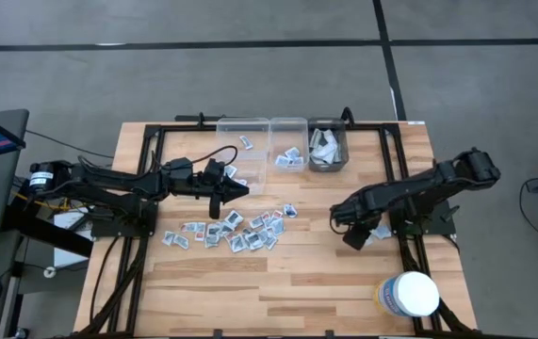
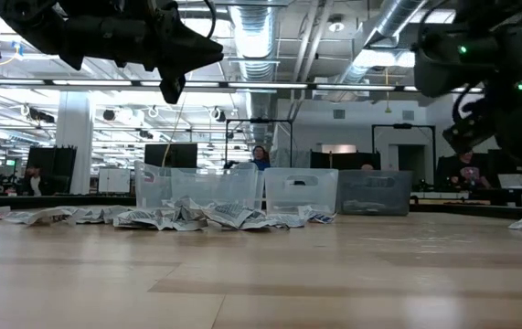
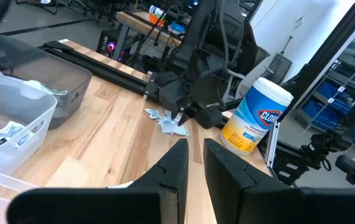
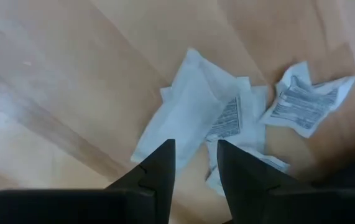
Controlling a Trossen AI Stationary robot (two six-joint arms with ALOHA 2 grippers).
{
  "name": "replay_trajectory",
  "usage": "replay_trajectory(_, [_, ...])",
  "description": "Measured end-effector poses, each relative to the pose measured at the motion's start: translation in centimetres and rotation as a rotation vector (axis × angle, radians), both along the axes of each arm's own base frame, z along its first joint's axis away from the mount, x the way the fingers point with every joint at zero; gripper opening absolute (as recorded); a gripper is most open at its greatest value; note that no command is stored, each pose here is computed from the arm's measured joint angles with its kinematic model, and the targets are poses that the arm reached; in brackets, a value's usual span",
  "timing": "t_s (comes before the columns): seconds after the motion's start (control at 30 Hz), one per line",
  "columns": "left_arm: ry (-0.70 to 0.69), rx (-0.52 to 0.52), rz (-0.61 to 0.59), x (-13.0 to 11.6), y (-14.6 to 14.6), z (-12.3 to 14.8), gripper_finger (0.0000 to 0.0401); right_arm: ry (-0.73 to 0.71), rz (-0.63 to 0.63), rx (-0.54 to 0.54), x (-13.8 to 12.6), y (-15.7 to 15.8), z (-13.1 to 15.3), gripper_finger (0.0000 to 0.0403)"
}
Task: Pick & Place First Aid Supplies
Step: Put the bandage pack into the black transparent bin
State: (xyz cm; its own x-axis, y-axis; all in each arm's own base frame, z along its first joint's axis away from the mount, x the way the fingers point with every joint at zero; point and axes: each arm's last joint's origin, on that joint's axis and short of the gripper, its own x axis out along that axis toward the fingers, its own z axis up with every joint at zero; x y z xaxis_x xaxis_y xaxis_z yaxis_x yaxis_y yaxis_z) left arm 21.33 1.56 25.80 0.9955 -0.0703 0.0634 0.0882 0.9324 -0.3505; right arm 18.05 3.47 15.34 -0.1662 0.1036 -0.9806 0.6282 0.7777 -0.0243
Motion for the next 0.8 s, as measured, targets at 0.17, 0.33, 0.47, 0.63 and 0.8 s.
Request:
replay_trajectory(0.17, [0.000,-0.001,0.000,0.0,0.0,0.0,0.0051,-0.018,-0.026,-0.005,-0.6,0.6,-1.3,0.0114])
replay_trajectory(0.33, [0.000,-0.001,0.003,0.0,0.0,0.0,0.0051,-0.068,-0.031,0.002,-0.4,1.2,-1.7,0.0114])
replay_trajectory(0.47, [0.000,-0.002,0.009,0.0,0.1,0.0,0.0051,-0.161,-0.023,0.016,0.4,1.6,-1.8,0.0114])
replay_trajectory(0.63, [0.000,-0.002,0.009,0.0,0.1,0.0,0.0051,-0.247,-0.027,-0.003,1.2,1.6,-1.7,0.0112])
replay_trajectory(0.8, [0.000,-0.002,0.009,0.0,0.1,0.0,0.0051,-0.256,-0.030,-0.034,1.3,1.4,-1.7,0.0084])
